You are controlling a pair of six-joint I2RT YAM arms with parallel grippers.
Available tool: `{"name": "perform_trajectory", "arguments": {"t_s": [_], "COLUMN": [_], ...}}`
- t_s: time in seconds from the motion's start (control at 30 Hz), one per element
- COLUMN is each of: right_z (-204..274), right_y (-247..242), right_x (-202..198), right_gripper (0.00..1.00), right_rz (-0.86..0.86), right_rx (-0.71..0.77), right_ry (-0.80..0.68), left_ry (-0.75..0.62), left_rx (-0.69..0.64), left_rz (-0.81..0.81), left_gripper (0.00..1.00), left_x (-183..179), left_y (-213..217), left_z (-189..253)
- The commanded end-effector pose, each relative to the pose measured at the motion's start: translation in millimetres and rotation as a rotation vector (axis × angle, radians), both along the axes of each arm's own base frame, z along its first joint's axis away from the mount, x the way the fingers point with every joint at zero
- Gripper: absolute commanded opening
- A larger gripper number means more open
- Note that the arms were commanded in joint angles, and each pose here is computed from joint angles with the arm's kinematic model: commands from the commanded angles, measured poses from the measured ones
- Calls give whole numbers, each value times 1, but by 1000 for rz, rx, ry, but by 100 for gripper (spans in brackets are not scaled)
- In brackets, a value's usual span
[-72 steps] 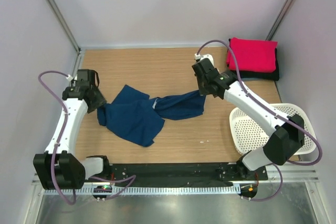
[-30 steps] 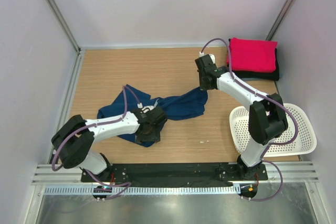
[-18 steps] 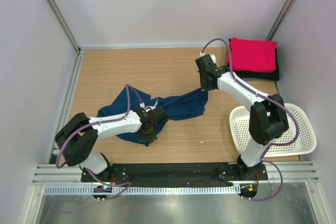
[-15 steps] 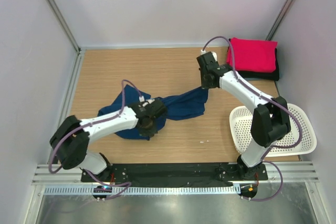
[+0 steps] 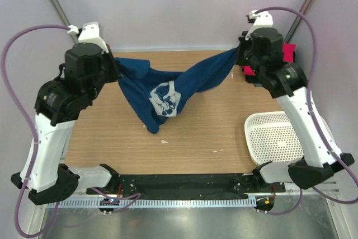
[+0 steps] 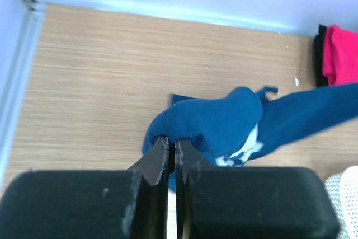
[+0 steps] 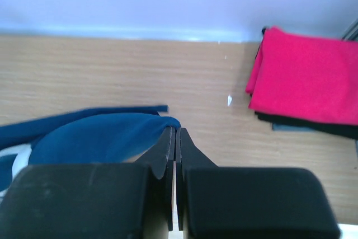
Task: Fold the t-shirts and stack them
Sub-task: Flatten the tshirt out
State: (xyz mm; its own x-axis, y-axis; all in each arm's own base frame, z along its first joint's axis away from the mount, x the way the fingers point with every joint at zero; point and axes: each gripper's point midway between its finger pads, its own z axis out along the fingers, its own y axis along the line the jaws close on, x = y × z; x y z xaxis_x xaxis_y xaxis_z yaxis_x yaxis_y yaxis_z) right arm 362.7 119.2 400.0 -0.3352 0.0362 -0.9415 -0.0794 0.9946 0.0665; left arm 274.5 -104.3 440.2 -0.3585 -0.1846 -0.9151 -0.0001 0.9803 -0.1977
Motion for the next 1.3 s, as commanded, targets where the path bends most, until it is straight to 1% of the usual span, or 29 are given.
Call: {"name": "perform_trajectory", "arguments": {"t_s": [0.0, 0.03, 0.13, 0.2, 0.27, 0.37, 0.4, 0.43, 0.47, 0.5, 0.53, 0.57, 0.6, 0.63, 0.67, 0.7, 0.73, 0.77, 0.8, 0.83, 0.87, 0.9, 0.93, 0.97, 1.0, 1.07, 1.13, 1.23, 1.27], "right_z": [56, 71, 87, 91, 94, 90, 84, 76, 63, 51, 23, 9, -21, -36, -49, -65, -96, -110, -127, -160, -171, -202, -213, -223, -239, -250, -257, -262, -264], "right_y": [-17, -23, -32, -37, -40, -42, -44, -49, -63, -70, -71, -72, -69, -65, -58, -44, -32, -23, -15, -5, 1, 3, 10, 13, 14, 30, 40, 50, 57], "right_x": [-30, -41, -58, -69, -80, -92, -92, -91, -89, -86, -79, -76, -70, -69, -64, -64, -64, -67, -71, -84, -88, -100, -111, -121, -132, -156, -177, -202, -214], "right_gripper": [1, 1, 1, 1, 1, 1, 1, 1, 1, 1, 1, 1, 1, 1, 1, 1, 1, 1, 1, 1, 1, 1, 1, 1, 1, 1, 1, 1, 2], "right_rz": [19, 24, 25, 28, 34, 39, 27, 1, -72, -105, -119, -130, -132, -124, -108, -52, -24, 9, 36, 73, 85, 95, 103, 113, 118, 183, 238, 296, 343], "right_rx": [-1, -2, -11, -8, 15, 34, 23, -3, -49, -101, -155, -180, -202, -195, -172, -134, -81, -43, -9, 45, 80, 88, 140, 159, 167, 226, 227, 204, 181], "right_ry": [-137, -177, -213, -214, -218, -191, -169, -143, -108, -79, -10, 22, 91, 123, 139, 167, 211, 234, 262, 335, 355, 430, 479, 515, 570, 661, 727, 820, 859], "left_ry": [-72, -96, -197, -268, -303, -322, -291, -273, -246, -210, -163, -136, -128, -92, -32, 16, 65, 135, 170, 194, 199, 261, 284, 285, 344, 389, 449, 480, 492], "left_rx": [139, 140, 115, 68, 40, 9, 34, 65, 94, 131, 165, 175, 163, 171, 149, 143, 124, 113, 101, 87, 56, 31, 18, -9, -19, -34, -32, -5, -3], "left_rz": [64, 86, 157, 174, 185, 222, 240, 300, 321, 327, 309, 283, 265, 245, 195, 176, 157, 121, 142, 147, 150, 147, 151, 153, 152, 192, 217, 290, 321], "left_gripper": [0, 0, 0, 0, 0, 0, 0, 0, 0, 0, 0, 0, 0, 0, 0, 0, 0, 0, 0, 0, 0, 0, 0, 0, 0, 0, 0, 0, 0], "left_x": [-19, -23, -42, -59, -69, -79, -75, -74, -70, -65, -52, -44, -36, -24, -7, 4, 18, 36, 47, 56, 71, 76, 81, 90, 93, 98, 96, 87, 82], "left_y": [40, 48, 74, 88, 95, 106, 107, 116, 117, 115, 104, 96, 88, 78, 66, 61, 53, 42, 49, 51, 48, 53, 54, 54, 55, 66, 74, 91, 100], "left_z": [28, 37, 71, 93, 104, 112, 105, 101, 94, 85, 72, 63, 58, 46, 23, 5, -14, -49, -66, -81, -95, -124, -138, -146, -172, -192, -213, -230, -234]}}
